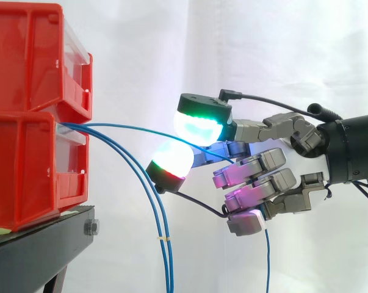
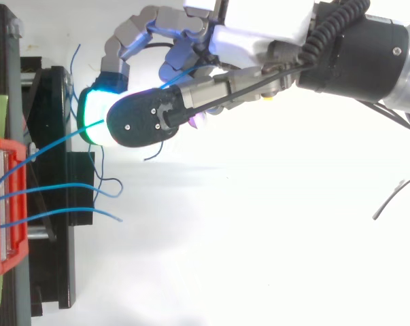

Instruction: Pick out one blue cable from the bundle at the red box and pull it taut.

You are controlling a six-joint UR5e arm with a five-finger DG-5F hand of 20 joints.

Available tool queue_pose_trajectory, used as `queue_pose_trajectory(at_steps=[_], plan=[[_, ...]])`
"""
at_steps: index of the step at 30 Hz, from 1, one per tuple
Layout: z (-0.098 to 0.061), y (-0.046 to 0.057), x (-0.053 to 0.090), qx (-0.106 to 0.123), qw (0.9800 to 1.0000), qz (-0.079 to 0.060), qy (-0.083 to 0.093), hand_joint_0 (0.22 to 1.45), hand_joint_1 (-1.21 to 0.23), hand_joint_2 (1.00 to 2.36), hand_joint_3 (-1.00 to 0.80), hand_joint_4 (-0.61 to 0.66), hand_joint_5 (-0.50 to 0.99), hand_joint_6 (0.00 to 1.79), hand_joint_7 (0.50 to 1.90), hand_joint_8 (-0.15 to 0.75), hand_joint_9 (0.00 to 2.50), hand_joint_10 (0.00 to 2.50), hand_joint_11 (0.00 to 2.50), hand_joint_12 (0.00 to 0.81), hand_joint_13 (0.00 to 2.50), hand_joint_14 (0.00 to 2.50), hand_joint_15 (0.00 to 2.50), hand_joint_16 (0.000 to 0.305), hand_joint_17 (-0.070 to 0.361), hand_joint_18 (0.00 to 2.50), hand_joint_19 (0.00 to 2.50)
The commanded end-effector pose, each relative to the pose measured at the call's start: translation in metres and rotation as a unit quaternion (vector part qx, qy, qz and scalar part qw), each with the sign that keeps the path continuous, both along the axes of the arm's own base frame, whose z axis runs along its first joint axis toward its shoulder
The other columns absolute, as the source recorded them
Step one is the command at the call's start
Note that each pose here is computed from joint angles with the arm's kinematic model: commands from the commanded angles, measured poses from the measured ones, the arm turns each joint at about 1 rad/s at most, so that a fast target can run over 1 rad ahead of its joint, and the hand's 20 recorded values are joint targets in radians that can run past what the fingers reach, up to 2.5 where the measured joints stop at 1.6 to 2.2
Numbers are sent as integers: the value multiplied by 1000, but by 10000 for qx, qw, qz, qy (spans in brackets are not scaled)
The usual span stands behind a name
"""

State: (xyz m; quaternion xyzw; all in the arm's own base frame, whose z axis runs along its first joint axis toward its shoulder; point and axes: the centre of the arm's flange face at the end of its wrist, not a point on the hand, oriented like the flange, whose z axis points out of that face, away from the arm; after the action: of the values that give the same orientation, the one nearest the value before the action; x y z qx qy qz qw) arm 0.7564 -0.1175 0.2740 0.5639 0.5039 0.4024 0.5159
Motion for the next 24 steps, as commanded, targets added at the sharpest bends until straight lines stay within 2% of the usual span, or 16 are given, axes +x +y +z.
queue_pose_trajectory(at_steps=[1,13,17,22,23,24], plan=[[0,0,0,5,10000,1,-5,631,-665,1014,-344,-46,-177,970,766,178,1119,2057,1033,271,1129,1868,1091,48,107,995,1215],[0,0,0,13,10000,-1,-14,644,-687,1015,-324,-50,-172,970,790,187,1118,2015,1043,267,1123,1821,1114,47,107,983,1199],[0,0,0,13,10000,-1,-6,653,-724,1021,-220,-82,-160,977,854,185,1117,2003,1051,268,1121,1802,1114,47,106,979,1185],[-1,0,0,7,10000,16,11,682,-745,1024,-179,-149,-159,985,922,186,1117,1990,1078,269,1124,1760,1150,47,106,978,1178],[0,0,0,16,10000,22,-6,698,-749,1024,-173,-160,-160,981,1006,179,1117,1985,1060,269,1121,1765,1147,47,105,974,1185],[-1,0,0,16,10000,22,9,700,-749,1024,-176,-165,-161,981,1025,173,1117,1985,1062,266,1120,1761,1148,47,105,972,1176]])
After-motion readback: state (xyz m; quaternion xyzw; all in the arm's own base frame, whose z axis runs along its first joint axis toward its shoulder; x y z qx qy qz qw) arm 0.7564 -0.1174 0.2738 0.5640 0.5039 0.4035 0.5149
